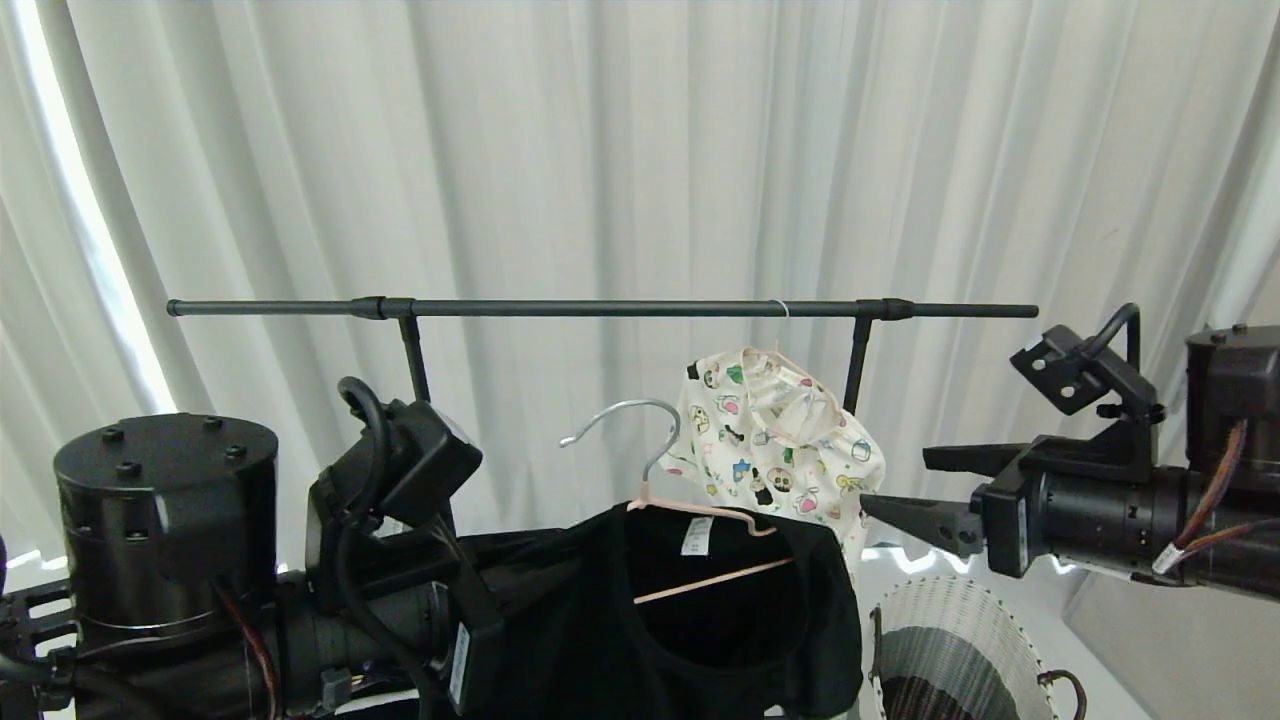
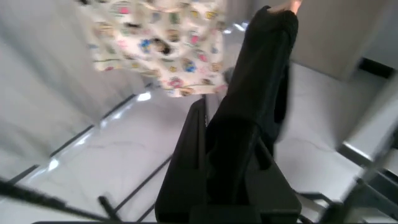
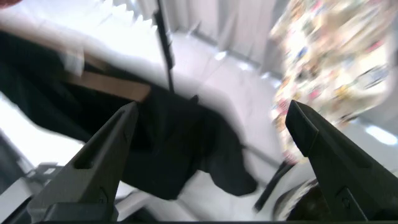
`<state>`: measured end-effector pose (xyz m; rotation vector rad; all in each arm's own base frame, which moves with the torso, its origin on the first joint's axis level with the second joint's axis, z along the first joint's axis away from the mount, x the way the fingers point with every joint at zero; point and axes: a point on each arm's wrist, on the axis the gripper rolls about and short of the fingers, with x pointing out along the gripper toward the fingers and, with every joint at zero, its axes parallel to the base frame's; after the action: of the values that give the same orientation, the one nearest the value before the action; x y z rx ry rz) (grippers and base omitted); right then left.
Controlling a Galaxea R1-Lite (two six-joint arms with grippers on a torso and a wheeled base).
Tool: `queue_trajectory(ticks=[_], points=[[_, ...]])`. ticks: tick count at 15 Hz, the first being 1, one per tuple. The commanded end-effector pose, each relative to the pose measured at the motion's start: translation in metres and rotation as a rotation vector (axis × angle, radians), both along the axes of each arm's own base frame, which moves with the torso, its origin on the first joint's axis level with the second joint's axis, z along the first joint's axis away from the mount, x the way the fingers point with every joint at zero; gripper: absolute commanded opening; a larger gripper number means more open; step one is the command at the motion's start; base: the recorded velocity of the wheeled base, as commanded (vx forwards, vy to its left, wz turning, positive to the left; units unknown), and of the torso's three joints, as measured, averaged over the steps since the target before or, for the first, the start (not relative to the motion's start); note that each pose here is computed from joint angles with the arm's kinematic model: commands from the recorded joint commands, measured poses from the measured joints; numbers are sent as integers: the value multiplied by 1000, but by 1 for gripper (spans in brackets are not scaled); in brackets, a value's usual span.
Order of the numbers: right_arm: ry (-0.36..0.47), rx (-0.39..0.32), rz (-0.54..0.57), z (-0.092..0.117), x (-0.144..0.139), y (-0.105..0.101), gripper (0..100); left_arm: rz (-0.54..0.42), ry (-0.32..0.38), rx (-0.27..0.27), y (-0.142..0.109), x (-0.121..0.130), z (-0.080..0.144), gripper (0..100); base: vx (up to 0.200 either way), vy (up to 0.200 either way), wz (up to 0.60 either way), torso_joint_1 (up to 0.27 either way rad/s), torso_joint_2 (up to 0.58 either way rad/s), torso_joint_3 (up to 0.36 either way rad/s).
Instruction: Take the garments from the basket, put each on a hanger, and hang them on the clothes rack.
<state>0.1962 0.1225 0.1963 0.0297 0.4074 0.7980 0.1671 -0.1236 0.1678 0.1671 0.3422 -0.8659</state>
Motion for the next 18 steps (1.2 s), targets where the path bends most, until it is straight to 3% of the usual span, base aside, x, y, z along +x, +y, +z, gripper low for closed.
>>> queue_trajectory(ticks=[1,3,8,11,16,18], points=[[-39,24,-2,12,-3,-7,100,-17,12,4,-4,3,-2,0,0,0,0,0,0,0],[-27,4,73,12,-14,-5,100,-41,16,-6,-7,6,-1,0,0,0,0,0,0,0],[-84,-178,417,-1,-37,11,100,-203,27,-2,-41,-9,-1,0,0,0,0,0,0,0],[-59,-240,538,-10,-50,19,100,-267,29,3,-51,-19,-3,0,0,0,0,0,0,0],[15,-289,583,-25,-48,32,100,-313,9,-10,-60,-26,3,0,0,0,0,0,0,0],[5,-286,592,-22,-44,39,100,-316,6,-12,-61,-26,4,0,0,0,0,0,0,0]])
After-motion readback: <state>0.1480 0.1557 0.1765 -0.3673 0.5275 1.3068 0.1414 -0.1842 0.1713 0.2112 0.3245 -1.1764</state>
